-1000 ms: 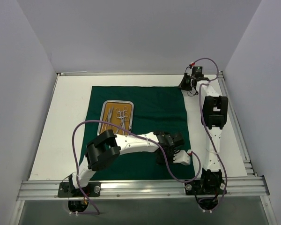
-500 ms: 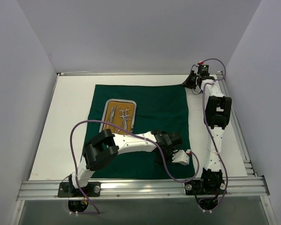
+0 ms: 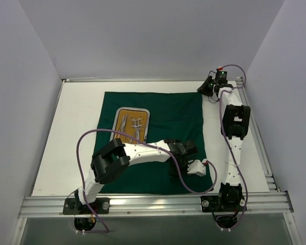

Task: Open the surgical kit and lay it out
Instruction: Smooth out the surgical kit at the center of the board.

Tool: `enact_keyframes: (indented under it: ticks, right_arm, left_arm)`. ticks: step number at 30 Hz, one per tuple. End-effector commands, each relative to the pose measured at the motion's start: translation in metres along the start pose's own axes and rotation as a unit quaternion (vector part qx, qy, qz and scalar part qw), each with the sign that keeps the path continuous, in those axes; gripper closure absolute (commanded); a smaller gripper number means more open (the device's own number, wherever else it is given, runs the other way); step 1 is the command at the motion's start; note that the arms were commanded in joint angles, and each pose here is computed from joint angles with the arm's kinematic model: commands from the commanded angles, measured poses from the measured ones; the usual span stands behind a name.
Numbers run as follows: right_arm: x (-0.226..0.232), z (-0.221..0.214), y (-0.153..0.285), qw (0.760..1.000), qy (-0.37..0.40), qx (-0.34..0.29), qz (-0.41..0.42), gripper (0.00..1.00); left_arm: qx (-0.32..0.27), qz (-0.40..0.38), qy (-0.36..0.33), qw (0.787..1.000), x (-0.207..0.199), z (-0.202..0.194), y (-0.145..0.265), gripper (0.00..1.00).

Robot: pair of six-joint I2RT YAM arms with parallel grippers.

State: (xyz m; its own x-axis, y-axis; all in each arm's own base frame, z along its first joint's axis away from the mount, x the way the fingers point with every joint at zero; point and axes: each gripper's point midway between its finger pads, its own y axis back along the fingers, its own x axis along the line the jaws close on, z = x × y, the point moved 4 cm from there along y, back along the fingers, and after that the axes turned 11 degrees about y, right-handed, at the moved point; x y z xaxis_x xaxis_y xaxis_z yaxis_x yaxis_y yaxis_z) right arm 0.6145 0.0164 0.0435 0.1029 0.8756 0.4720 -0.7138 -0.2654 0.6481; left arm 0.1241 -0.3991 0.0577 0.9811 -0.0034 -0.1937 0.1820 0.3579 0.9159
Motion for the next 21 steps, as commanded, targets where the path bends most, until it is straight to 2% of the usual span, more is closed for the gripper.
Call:
enact_keyframes:
  ticks: [1, 2, 3, 5, 6, 9, 12, 16, 20, 21]
  right_arm:
    - [-0.015, 0.031, 0.006, 0.997, 0.018, -0.066, -0.025, 0.75]
    - [-0.015, 0.029, 0.006, 0.997, 0.023, -0.063, -0.026, 0.69]
    - [-0.015, 0.028, 0.008, 0.998, 0.025, -0.058, -0.027, 0.60]
    - [-0.014, 0.027, 0.015, 0.998, 0.035, -0.045, -0.032, 0.54]
    - [-0.012, 0.030, 0.020, 0.998, 0.041, -0.046, -0.035, 0.50]
    - [-0.003, 0.046, 0.045, 0.994, 0.072, -0.057, -0.057, 0.39]
    - [0.011, 0.065, 0.076, 0.988, 0.107, -0.076, -0.079, 0.35]
    - [0.030, 0.072, 0.103, 0.980, 0.143, -0.084, -0.108, 0.35]
    - [0.059, 0.062, 0.130, 0.975, 0.165, -0.090, -0.116, 0.37]
    - [0.055, 0.045, 0.128, 0.977, 0.160, -0.071, -0.124, 0.40]
  left_arm:
    - [0.045, -0.029, 0.041, 0.998, 0.001, -0.018, -0.009, 0.93]
    - [0.032, -0.023, 0.043, 0.998, 0.006, -0.010, -0.003, 0.81]
    - [0.026, -0.017, 0.051, 0.998, 0.015, -0.008, 0.003, 0.74]
    - [0.004, -0.006, 0.053, 0.999, 0.023, 0.004, 0.016, 0.59]
    - [-0.003, 0.000, 0.056, 0.998, 0.027, 0.007, 0.023, 0.48]
    - [-0.037, 0.017, 0.047, 0.998, 0.034, 0.027, 0.049, 0.39]
    - [-0.076, 0.032, 0.048, 0.995, 0.038, 0.047, 0.078, 0.37]
    - [-0.140, 0.058, 0.079, 0.985, 0.054, 0.067, 0.125, 0.36]
    - [-0.192, 0.108, 0.158, 0.963, 0.096, 0.054, 0.180, 0.40]
    - [-0.198, 0.122, 0.173, 0.957, 0.104, 0.047, 0.190, 0.41]
